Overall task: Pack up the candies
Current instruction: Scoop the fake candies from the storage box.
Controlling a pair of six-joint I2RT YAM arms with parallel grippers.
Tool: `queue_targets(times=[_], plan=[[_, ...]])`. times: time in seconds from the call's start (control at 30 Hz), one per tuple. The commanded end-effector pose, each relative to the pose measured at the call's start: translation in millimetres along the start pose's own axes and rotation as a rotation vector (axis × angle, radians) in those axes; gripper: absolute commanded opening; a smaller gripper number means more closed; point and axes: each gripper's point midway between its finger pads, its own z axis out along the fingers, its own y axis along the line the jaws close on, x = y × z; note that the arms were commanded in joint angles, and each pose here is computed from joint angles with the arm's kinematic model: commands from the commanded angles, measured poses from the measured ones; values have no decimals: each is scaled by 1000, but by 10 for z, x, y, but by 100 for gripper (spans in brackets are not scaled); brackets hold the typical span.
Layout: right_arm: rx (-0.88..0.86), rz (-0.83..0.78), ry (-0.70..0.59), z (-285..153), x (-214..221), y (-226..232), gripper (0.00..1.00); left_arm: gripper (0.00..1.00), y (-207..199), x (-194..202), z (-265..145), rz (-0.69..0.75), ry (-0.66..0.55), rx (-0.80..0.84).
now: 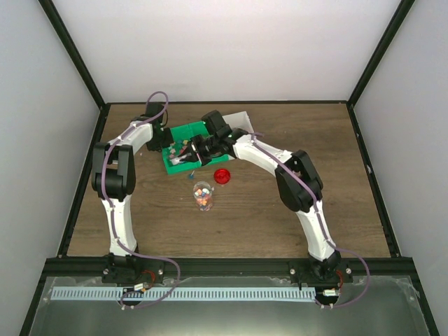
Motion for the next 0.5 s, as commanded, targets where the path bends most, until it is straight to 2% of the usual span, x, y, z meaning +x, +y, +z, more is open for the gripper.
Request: queue_targets(times=[0.0,0.23,0.47], plan=[[44,61,-13,194,-177,-151,1,8,-224,-99,-168,-39,-6,122],[45,45,-41,321,-480,-203,1,8,-227,-76,-145,-35,4,125],[-11,-63,-31,363,-755,-232,1,8,-251,-60,-129,-35,13,133]])
